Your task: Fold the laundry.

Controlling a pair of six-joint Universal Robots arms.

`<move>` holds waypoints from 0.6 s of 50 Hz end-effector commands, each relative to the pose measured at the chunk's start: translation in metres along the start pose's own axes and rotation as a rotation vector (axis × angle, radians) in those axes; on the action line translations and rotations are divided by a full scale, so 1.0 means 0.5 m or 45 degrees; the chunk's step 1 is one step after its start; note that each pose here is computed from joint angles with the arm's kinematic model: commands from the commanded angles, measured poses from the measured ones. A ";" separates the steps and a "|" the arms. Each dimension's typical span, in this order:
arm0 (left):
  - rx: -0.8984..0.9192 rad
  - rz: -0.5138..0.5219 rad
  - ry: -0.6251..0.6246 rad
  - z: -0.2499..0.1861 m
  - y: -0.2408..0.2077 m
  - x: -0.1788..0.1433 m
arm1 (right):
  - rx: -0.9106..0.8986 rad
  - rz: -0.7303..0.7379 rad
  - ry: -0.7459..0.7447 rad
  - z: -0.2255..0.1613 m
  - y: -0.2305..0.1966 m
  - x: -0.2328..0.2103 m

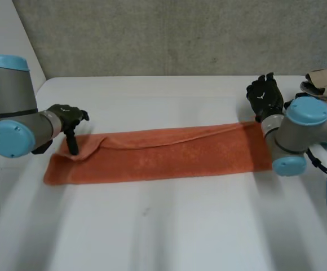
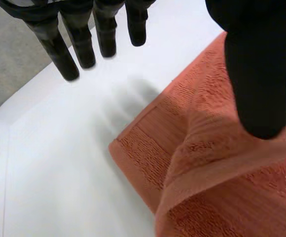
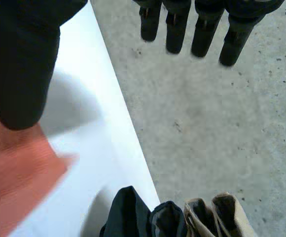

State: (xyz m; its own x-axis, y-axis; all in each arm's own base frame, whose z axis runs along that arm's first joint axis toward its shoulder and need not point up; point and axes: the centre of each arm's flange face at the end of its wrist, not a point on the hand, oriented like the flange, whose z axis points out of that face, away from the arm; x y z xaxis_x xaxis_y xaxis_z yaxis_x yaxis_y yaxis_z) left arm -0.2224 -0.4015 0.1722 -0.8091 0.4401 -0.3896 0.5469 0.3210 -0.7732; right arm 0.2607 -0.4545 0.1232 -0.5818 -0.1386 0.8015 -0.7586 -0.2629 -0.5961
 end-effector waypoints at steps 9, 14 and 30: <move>0.114 0.009 -0.067 -0.062 -0.043 0.023 | -0.086 0.197 0.028 -0.021 -0.025 0.051; 0.143 0.098 0.033 -0.076 -0.031 0.095 | -0.093 0.210 -0.022 -0.050 -0.032 0.053; 0.102 0.307 -0.097 0.037 0.019 0.156 | -0.161 0.176 -0.118 -0.105 -0.023 0.047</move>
State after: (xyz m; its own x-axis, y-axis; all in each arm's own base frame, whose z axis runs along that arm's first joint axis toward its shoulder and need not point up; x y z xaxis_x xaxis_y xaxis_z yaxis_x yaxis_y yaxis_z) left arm -0.2860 -0.3566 0.1432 -0.6975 0.4800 -0.5321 0.6594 0.1394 -0.7387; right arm 0.2447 -0.4097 0.1472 -0.6652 -0.2432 0.7059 -0.6989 -0.1299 -0.7033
